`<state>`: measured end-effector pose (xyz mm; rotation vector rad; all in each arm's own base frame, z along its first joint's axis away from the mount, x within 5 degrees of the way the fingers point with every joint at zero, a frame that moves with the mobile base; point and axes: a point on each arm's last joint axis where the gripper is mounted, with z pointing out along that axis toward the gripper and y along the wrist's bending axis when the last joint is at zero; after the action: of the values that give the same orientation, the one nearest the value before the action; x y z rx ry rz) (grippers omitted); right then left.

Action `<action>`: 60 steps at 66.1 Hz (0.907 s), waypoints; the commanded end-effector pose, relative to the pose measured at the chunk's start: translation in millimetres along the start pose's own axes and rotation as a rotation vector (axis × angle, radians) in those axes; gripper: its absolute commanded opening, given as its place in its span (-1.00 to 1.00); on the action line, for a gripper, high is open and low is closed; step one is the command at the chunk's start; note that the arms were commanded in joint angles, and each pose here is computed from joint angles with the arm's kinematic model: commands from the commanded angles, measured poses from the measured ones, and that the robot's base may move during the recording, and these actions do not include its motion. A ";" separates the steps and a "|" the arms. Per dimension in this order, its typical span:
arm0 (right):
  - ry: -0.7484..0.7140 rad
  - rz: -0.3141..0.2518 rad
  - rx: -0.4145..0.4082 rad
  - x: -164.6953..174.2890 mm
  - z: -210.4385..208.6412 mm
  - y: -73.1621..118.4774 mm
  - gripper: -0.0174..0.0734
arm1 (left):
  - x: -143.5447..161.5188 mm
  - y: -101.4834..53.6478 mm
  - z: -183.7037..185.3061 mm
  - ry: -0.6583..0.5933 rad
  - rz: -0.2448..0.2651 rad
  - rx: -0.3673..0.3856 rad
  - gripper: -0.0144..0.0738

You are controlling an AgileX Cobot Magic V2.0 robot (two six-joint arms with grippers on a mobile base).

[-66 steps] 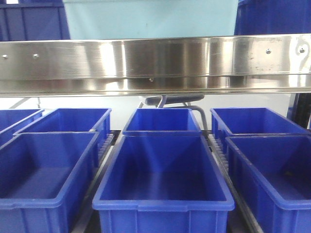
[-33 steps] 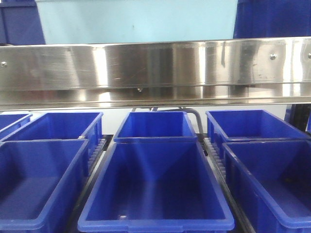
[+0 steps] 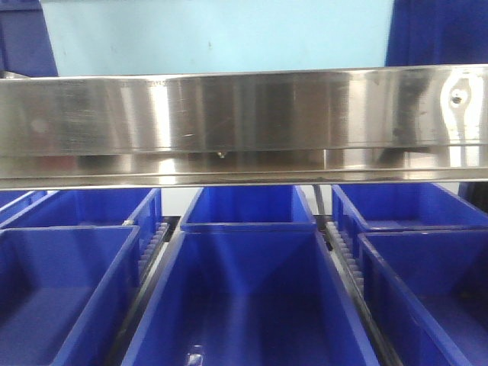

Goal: Move two blue bins to right shelf middle

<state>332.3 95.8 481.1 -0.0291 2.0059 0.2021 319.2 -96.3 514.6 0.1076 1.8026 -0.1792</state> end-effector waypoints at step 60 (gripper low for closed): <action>-0.048 -0.012 -0.033 -5.1 -2.4 4.8 -0.98 | -14.5 -10.5 -10.8 -0.107 -0.075 0.091 -0.92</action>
<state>332.3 95.8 481.1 -0.0291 2.0059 0.2021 319.2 -96.3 514.6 0.1076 1.8026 -0.1792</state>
